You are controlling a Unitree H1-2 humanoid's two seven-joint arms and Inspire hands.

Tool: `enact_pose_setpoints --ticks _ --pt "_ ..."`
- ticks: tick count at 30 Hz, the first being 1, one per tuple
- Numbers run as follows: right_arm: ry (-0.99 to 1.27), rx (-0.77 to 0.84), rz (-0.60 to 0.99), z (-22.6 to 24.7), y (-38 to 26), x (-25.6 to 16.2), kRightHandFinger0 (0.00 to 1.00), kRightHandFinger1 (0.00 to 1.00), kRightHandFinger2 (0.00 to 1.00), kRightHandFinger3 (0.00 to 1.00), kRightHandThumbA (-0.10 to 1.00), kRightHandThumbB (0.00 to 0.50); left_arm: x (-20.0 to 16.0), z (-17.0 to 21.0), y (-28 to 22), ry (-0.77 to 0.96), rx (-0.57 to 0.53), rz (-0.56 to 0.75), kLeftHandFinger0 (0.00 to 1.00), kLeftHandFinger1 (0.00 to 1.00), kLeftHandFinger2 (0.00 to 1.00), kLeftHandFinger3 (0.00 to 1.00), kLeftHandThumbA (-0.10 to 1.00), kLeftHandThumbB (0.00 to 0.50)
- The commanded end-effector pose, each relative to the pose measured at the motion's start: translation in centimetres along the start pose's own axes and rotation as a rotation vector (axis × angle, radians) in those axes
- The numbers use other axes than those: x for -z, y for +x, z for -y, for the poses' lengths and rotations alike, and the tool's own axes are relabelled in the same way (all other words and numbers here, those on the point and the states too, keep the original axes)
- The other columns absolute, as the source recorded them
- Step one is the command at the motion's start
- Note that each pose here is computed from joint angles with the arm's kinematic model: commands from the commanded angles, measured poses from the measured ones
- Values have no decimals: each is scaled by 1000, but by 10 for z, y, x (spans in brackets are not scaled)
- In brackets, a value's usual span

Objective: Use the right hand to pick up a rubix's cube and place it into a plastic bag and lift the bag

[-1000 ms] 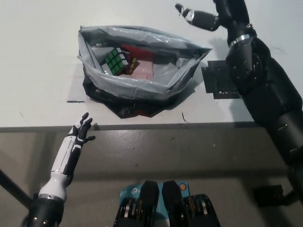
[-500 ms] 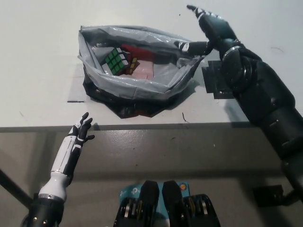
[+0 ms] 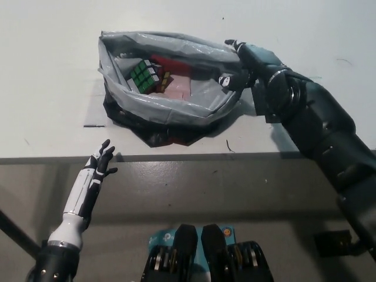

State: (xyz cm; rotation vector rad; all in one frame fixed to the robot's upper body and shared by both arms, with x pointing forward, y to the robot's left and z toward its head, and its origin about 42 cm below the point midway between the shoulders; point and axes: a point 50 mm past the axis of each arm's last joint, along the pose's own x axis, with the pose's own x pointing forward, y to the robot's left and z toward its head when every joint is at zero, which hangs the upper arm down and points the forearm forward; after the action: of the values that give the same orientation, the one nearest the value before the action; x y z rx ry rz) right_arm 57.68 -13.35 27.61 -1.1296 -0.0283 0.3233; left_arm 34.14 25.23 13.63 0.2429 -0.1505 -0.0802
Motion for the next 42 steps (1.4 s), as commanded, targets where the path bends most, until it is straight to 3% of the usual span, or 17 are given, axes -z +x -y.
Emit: enact_pose_setpoints --ticks 1,4,5,6,7,8,9,10,11,13,14,16,23,30,33,36,42 --pt "-84 61 -9 26 6 -11 1000 1000 1000 1000 632 500 -15 -4 6 19 3 60 875 1000 1000 1000 1000 89" --pt "-111 130 -41 25 5 1 1000 1000 1000 1000 487 500 -15 -4 7 12 5 61 874 1000 1000 1000 1000 95" --pt "-93 215 -44 26 3 6 1000 1000 1000 1000 329 421 -15 -3 7 9 6 60 886 1000 1000 1000 1000 97" --pt "-76 254 -46 27 2 8 1000 1000 1000 1000 329 421 -15 -3 7 8 6 60 886 1000 1000 1000 1000 97" --pt "-54 312 -41 28 1 10 586 614 704 851 247 374 -16 -3 8 10 6 60 886 1000 1000 1000 1000 97" --pt "-39 365 -19 31 0 11 156 212 366 556 120 323 -16 -4 9 12 5 61 886 1000 1000 1000 1000 97" --pt "-30 389 -8 32 -1 12 156 212 366 556 120 323 -16 -4 9 12 5 63 886 1000 1000 1000 1000 97" --pt "-23 410 1 32 -2 11 31 42 225 404 35 271 -16 -5 9 11 4 63 886 1000 1000 1000 1000 97" --pt "-8 429 9 34 -2 11 6 8 221 355 -39 222 -16 -5 9 10 6 63 886 1000 1000 1000 1000 96" --pt "45 454 28 38 -3 9 0 63 350 391 -87 193 -16 -4 9 9 8 63 884 1000 1000 1000 1000 101" --pt "87 463 42 42 -3 5 0 136 485 504 -63 186 -15 -4 8 10 8 61 884 1000 1000 1000 1000 102" --pt "123 472 54 46 -2 1 0 201 570 627 -36 188 -15 -4 7 12 8 61 880 1000 1000 1000 1000 100" --pt "442 520 154 92 -6 -29 17 325 621 610 -20 237 -18 -5 11 11 11 67 871 1000 1000 1000 998 103" --pt "648 519 308 139 -36 -62 0 340 650 539 -70 195 -18 -7 13 29 17 64 882 1000 1000 1000 1000 115" --pt "700 542 386 159 -52 -80 0 311 635 595 -100 177 -18 -8 13 34 14 63 883 1000 1000 1000 1000 116" --pt "817 550 468 187 -70 -104 0 338 713 795 -100 136 -17 -8 11 47 10 62 877 1000 1000 1000 1000 110" --pt "827 587 554 240 -92 -138 0 359 746 850 -100 112 -17 -7 11 31 8 59 874 1000 1000 1000 997 78"
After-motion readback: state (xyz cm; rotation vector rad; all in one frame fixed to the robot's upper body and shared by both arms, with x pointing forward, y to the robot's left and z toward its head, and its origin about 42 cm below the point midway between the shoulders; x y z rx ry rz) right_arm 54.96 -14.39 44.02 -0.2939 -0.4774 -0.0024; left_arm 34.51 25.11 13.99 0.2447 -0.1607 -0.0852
